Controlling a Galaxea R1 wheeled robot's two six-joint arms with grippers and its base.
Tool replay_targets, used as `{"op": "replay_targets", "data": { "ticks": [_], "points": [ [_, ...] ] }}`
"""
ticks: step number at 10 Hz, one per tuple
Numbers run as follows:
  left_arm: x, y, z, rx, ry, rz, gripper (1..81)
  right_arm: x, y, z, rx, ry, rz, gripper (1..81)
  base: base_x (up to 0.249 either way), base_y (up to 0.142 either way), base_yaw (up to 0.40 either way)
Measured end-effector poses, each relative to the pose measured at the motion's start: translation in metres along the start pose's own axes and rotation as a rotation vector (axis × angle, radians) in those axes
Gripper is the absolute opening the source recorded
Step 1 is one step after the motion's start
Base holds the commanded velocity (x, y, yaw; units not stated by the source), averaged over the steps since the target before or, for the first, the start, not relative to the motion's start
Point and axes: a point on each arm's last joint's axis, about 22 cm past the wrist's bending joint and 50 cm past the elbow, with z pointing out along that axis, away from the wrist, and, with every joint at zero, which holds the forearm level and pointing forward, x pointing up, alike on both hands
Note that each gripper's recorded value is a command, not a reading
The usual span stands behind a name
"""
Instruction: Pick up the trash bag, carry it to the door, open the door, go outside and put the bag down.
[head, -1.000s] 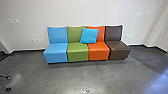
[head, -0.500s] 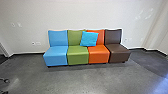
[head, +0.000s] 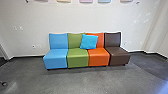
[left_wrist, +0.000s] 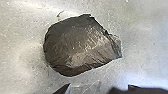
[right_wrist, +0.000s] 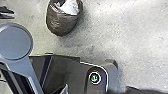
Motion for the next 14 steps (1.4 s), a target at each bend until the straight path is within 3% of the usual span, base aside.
{"op": "replay_targets", "data": {
  "ticks": [2,3,5,7,10,11,14],
  "points": [
    [0.022,-0.012,0.012,0.031,0.025,-0.008,81.1,0.015,0.009,0.000,-0.006,0.001,-0.006,81.1,0.000,0.000,0.000],
    [0.025,-0.012,0.025,0.027,0.020,-0.008,81.1,0.022,0.010,0.007,0.002,-0.007,-0.001,81.1,0.000,0.000,0.000],
    [0.009,-0.019,0.059,0.014,-0.024,-0.043,81.1,0.036,0.015,0.018,0.015,-0.030,0.003,81.1,0.000,0.000,0.000],
    [0.005,-0.029,0.089,0.008,-0.044,-0.072,81.1,0.043,0.030,0.021,0.004,-0.057,0.017,81.1,0.000,0.000,0.000],
    [0.019,0.000,0.125,-0.044,-0.032,-0.053,81.1,0.040,0.047,0.021,-0.012,-0.066,0.019,81.1,0.000,0.000,0.000],
    [0.023,0.001,0.131,-0.052,-0.024,-0.077,81.1,0.039,0.055,0.027,-0.020,-0.059,0.014,81.1,0.000,0.000,0.000],
    [0.032,0.003,0.147,-0.109,-0.010,-0.220,81.1,0.042,0.063,0.056,-0.007,-0.025,-0.007,81.1,0.000,0.000,0.000]
  ]
}}
